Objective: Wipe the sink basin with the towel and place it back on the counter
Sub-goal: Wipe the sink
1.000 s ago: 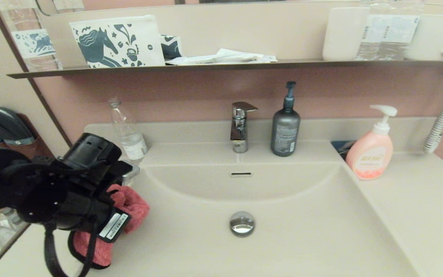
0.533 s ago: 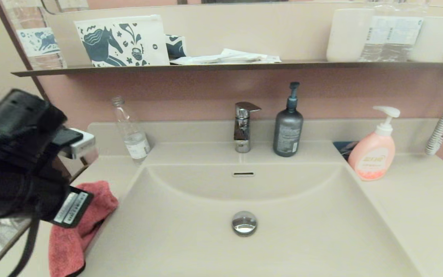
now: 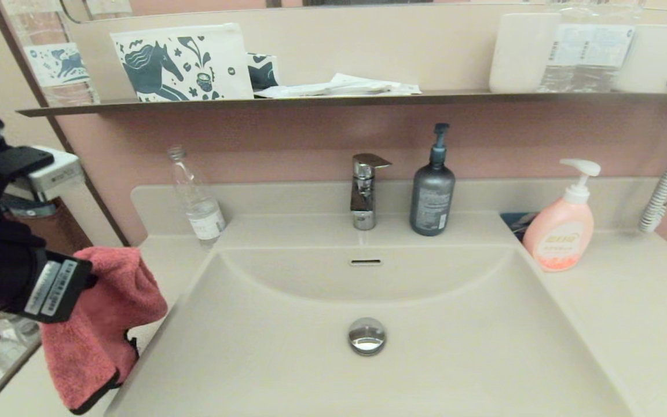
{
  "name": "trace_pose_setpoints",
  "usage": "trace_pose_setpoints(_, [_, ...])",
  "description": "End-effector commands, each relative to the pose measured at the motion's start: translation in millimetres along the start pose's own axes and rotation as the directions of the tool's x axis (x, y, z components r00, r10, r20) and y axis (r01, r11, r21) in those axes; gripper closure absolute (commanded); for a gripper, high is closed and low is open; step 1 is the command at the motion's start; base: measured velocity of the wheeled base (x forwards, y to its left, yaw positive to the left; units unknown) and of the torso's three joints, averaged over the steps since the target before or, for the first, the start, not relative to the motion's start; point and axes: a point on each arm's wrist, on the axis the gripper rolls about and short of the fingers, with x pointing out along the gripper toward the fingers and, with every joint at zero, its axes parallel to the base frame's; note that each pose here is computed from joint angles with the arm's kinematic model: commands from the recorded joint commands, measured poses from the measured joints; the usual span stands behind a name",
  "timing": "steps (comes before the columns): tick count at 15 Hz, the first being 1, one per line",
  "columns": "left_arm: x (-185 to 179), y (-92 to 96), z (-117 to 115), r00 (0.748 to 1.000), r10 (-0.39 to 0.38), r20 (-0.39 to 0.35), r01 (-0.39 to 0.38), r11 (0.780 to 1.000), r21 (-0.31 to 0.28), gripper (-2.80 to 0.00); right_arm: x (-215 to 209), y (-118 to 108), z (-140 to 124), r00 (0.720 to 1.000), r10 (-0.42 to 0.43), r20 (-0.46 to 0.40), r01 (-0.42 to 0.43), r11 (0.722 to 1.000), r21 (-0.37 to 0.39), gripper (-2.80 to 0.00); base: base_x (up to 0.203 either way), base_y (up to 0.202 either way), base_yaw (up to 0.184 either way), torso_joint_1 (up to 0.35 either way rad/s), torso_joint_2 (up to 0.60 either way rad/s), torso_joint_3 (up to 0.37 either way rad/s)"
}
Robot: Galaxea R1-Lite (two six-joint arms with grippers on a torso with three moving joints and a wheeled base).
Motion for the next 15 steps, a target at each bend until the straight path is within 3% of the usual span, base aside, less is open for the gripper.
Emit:
trace_pose_setpoints(1, [-11, 6.2, 4, 0.999, 0.008, 0.044, -0.007, 0.999, -0.033, 0.0, 0, 0, 0, 1.0, 0.0, 0.0, 0.0, 1.0, -0.001, 0.0, 0.0, 0.0, 0.0, 0.0, 0.0, 0.0])
trace_pose_setpoints(6, [-29, 28.6, 7, 0.997, 0.066, 0.048, -0.063, 0.996, -0.067, 0.0, 0, 0, 0, 1.0, 0.0, 0.0, 0.0, 1.0, 0.0, 0.0, 0.0, 0.0, 0.0, 0.0, 0.0, 0.0])
trace_pose_setpoints(8, [-32, 45.8, 8, 0.996, 0.077, 0.047, -0.071, 0.991, -0.116, 0.0, 0, 0, 0, 1.0, 0.0, 0.0, 0.0, 1.0, -0.002, 0.0, 0.0, 0.0, 0.0, 0.0, 0.0, 0.0])
trace_pose_setpoints(12, [-31, 76.6, -1, 0.996, -0.043, 0.075, 0.061, 0.965, -0.253, 0.0, 0, 0, 0, 1.0, 0.0, 0.0, 0.0, 1.0, 0.0, 0.0, 0.0, 0.0, 0.0, 0.0, 0.0, 0.0])
trace_pose_setpoints(15, [-14, 84.0, -13, 0.985, -0.152, 0.079, 0.168, 0.948, -0.272, 0.0, 0, 0, 0, 1.0, 0.0, 0.0, 0.0, 1.0, -0.002, 0.0, 0.0, 0.0, 0.0, 0.0, 0.0, 0.0])
